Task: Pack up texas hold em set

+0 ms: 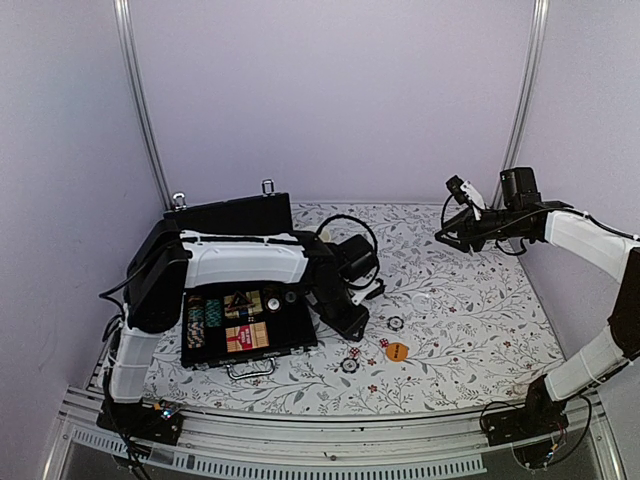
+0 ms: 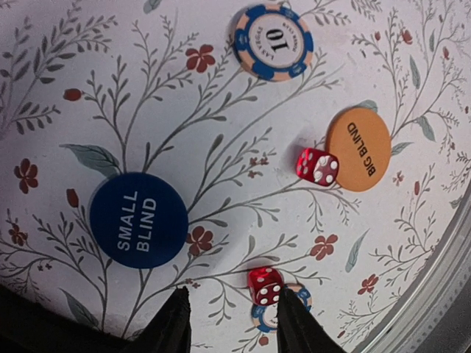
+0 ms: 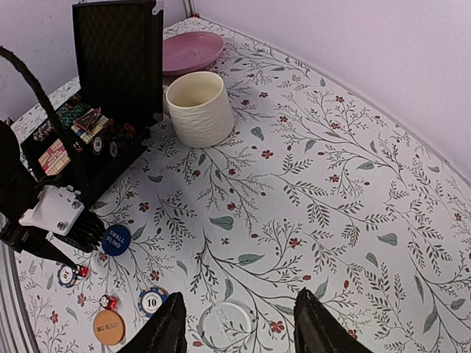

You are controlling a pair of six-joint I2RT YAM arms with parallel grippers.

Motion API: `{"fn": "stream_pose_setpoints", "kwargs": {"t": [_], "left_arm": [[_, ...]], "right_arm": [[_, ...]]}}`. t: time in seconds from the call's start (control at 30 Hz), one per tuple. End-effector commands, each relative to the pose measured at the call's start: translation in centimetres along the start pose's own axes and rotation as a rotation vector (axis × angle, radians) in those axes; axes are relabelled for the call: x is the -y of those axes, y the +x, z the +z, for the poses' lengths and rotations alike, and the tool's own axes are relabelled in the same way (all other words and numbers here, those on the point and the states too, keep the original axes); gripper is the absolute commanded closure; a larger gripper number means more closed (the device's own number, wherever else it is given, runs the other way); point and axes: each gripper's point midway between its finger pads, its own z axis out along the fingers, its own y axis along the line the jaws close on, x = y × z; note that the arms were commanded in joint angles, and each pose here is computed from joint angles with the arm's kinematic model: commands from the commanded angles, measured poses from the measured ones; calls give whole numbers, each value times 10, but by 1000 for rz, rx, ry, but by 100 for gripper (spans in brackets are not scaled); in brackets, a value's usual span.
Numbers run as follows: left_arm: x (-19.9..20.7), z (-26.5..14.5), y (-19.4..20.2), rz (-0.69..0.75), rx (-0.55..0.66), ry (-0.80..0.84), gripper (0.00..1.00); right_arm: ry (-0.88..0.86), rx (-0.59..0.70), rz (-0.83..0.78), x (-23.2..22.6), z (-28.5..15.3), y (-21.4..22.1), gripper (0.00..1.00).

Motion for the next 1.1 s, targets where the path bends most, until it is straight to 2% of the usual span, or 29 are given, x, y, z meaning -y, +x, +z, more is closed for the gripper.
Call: {"fn": "stream_pose_setpoints", "kwargs": {"t": [0.0,0.47,0.8,1.07], "left_arm": [[19,7,5,9,-39,29,58],[19,29,18,52,-118,-65,60],[18,32,27,60,-154,-76,72],[17,36,30,64,-166,-68,86]], "right_arm": [[-24,8,-1,-1,3,0,58],[-31,-1,1,-2,5,4,58],[-40,-9,4,-2,7,6,57],[-47,-16,10,-2,9,8,58]]}}
